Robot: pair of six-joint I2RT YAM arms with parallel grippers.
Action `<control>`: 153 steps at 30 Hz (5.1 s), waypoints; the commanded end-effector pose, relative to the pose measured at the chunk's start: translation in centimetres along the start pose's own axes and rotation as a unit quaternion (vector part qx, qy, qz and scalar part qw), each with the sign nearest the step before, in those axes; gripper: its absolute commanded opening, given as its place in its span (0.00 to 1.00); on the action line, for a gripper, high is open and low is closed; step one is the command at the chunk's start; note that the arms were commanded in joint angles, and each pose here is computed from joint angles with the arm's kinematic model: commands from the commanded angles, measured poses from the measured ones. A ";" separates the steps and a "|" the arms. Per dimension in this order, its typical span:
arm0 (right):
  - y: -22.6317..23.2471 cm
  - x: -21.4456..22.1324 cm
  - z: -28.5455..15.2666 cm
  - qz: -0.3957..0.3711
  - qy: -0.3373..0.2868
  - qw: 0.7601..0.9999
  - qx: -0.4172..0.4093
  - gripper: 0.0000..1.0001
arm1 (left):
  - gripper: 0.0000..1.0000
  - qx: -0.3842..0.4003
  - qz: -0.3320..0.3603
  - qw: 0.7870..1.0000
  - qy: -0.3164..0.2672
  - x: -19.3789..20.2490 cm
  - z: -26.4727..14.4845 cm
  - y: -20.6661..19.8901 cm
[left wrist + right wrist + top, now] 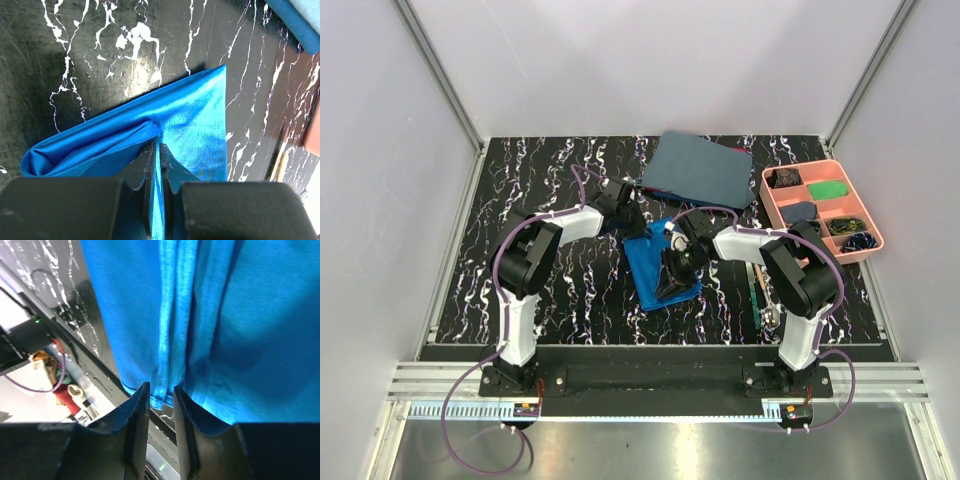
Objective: Fold the napkin into a case and place the utensils inside
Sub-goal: Fold the lower triangle-folded napkin at the center of the board, then pick up the 2/3-rectangle-folded napkin at the center of the board.
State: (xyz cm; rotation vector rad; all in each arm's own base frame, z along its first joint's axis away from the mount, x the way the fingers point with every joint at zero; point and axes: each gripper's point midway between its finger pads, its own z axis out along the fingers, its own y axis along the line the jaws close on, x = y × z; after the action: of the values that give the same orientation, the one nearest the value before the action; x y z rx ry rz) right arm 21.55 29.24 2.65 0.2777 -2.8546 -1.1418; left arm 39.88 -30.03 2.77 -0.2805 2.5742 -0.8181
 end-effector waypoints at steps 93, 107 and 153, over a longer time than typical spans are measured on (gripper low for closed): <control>-0.2 -0.1 -1.8 0.021 -0.055 0.998 -0.024 0.00 | 0.02 0.027 0.019 0.999 -0.005 -1.3 -0.2 -1.0; -4.6 0.3 -1.6 0.025 -0.077 0.994 0.073 0.00 | 0.02 0.057 0.025 0.998 -0.030 -2.1 -0.9 -2.3; -8.6 -2.7 -5.4 -0.021 -0.138 0.960 0.243 0.00 | 0.12 0.060 0.021 0.998 0.027 7.5 -1.0 -2.3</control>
State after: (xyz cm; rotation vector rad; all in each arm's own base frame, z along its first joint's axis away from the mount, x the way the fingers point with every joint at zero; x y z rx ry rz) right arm 24.62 21.78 1.40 0.1727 -3.2719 -0.6788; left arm 31.08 -32.95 2.71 -0.1586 2.5948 -0.9753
